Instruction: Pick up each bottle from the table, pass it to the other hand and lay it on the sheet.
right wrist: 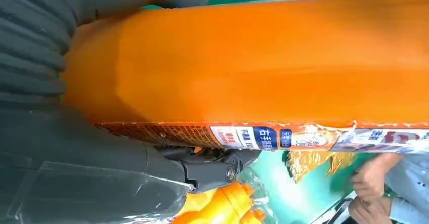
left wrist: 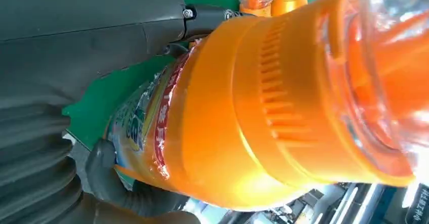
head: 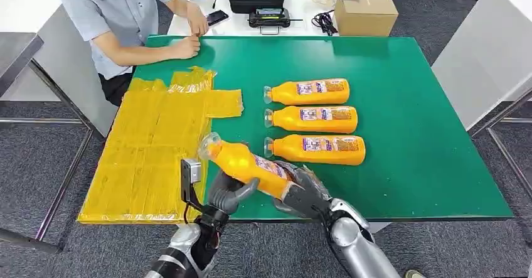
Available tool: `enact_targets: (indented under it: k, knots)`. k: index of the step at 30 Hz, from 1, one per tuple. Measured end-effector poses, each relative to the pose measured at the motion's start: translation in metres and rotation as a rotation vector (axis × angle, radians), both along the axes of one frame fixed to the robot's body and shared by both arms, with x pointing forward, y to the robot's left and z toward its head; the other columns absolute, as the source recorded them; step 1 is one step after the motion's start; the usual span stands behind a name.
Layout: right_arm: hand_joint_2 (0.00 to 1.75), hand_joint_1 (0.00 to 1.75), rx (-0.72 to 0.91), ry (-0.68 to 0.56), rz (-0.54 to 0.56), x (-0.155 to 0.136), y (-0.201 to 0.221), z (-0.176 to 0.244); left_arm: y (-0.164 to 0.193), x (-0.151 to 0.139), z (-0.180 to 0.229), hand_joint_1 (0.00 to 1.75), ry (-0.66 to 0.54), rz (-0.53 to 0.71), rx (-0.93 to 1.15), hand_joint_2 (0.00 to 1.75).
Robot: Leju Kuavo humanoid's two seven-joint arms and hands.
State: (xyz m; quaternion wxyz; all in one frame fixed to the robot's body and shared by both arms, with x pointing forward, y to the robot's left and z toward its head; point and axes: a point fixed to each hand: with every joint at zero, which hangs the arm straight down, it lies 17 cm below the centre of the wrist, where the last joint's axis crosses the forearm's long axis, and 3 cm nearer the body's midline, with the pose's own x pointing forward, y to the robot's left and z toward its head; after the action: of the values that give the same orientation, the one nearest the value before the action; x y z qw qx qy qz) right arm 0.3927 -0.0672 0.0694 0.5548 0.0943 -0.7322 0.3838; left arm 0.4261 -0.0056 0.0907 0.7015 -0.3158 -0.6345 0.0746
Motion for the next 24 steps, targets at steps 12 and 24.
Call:
enact_targets:
  k: [12, 24]
  knots:
    - [1.75, 0.00, 0.003, 0.011, -0.002, 0.000, 0.003, -0.006, 0.001, 0.002, -0.003, 1.75, 0.008, 0.005, -0.011, 1.75]
    - [1.75, 0.00, -0.010, 0.027, -0.032, -0.003, 0.005, -0.015, 0.019, 0.010, 0.003, 1.75, -0.054, 0.083, 0.110, 1.75]
